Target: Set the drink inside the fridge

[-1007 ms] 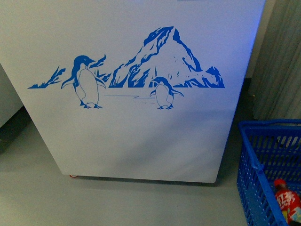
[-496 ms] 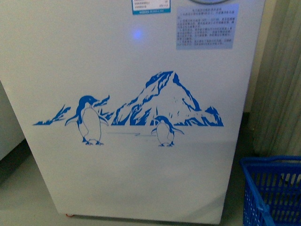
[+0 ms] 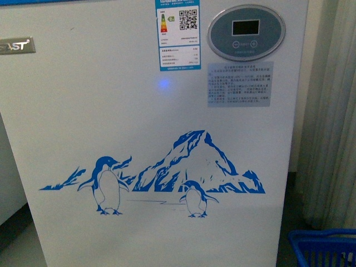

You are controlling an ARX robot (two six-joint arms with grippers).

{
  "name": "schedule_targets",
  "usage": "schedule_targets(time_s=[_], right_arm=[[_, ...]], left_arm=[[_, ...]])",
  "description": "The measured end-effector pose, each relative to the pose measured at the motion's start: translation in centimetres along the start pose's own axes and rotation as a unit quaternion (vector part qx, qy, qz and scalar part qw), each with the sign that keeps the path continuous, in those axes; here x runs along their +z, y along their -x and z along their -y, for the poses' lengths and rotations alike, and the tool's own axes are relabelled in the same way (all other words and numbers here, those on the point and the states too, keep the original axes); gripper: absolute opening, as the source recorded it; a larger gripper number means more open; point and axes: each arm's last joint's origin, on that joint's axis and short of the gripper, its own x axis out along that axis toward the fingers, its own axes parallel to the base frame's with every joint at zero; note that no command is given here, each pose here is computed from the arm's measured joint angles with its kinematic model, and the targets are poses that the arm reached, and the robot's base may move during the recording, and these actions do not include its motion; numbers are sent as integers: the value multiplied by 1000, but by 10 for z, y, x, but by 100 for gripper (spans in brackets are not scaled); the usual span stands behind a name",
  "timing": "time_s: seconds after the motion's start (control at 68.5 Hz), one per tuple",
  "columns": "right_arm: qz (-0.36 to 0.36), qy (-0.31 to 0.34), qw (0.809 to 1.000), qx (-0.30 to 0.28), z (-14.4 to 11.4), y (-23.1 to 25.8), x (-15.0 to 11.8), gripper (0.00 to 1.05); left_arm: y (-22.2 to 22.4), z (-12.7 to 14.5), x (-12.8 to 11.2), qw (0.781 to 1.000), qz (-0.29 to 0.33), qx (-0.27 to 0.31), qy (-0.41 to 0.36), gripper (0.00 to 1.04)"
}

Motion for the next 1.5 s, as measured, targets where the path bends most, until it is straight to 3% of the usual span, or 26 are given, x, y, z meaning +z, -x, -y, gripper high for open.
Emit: schedule_targets(time_s=[0.219,0.482,0.584,0.861,1.503], right_arm=[[51,5,999,-17,-12,23,-5,41],[76,36,988,-129,-1,22,-33,41],[65,47,986,-148,4,21,-42,41],[21,58,990,-128,5,20,-63,41],[22,53,990,-129,5,20,-63,41]], left_arm=[[0,0,0,1000,0,0,0,97],[0,0,0,1000,0,0,0,97],[0,0,0,1000,0,0,0,97],[0,0,0,1000,0,0,0,97],[0,0,0,1000,0,0,0,97]])
